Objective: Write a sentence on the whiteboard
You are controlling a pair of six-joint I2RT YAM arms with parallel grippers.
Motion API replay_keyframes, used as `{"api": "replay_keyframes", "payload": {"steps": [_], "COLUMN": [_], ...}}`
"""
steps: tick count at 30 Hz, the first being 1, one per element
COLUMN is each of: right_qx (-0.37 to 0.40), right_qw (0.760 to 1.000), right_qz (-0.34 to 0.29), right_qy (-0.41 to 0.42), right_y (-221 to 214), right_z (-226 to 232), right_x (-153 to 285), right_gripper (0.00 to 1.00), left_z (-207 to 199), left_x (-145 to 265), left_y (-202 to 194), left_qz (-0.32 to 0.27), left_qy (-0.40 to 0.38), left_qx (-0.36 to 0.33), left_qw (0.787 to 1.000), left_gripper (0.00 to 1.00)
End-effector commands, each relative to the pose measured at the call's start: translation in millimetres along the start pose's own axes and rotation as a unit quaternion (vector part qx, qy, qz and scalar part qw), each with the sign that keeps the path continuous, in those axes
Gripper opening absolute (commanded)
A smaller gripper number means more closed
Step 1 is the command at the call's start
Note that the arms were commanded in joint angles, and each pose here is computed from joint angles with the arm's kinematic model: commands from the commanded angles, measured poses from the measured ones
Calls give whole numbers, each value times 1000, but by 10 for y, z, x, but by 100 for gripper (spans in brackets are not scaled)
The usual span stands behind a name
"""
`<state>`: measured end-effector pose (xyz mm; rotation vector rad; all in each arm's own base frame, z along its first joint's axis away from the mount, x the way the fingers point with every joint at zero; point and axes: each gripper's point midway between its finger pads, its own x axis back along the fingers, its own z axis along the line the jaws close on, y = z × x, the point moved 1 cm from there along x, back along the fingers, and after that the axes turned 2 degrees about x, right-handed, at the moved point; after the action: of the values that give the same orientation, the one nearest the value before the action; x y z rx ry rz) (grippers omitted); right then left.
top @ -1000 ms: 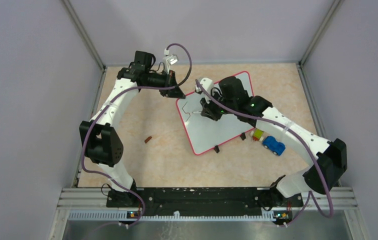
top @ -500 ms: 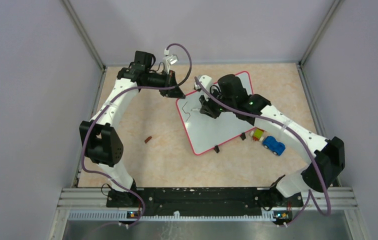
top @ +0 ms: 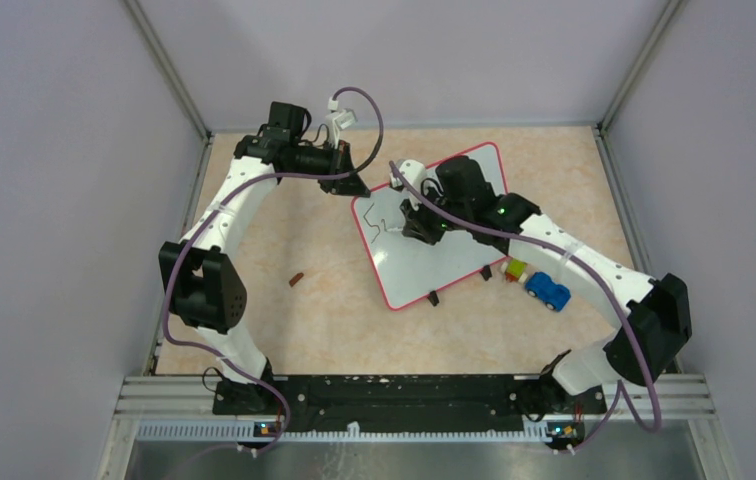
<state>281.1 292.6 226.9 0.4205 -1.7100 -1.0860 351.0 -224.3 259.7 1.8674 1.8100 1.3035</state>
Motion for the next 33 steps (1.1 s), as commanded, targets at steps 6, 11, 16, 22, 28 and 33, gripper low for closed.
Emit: {"api": "replay_keyframes", "payload": {"steps": [6,11,16,22,28,33], "right_qx": [9,3,-1,-1,-3,-4], "right_qw": [999,997,997,998,999,1000], "right_qz": [-32,-59,-64,-39,-17,-10], "right_qy": [-24,-43,-50,-42,-28,-13], "right_y": [228,444,479,290,100,28], "right_z": [-84,-226,-297,-260,-185,-83], "right_x": [83,166,185,142,118,89], "right_gripper": [0,0,0,0,0,0], "left_z": [-104,-110,-97,-93,-93,-92], "left_x": [2,3,-6,-9,-9,-8], "left_y": [-9,0,-8,-5,2,-3], "left_qz": [-2,-3,-2,-2,-3,-2], "left_qy": [-16,-16,-16,-16,-16,-15], "left_qx": [-7,-8,-7,-7,-7,-7], "left_qw": [1000,1000,1000,1000,1000,1000], "left_gripper": [0,0,0,0,0,0]}}
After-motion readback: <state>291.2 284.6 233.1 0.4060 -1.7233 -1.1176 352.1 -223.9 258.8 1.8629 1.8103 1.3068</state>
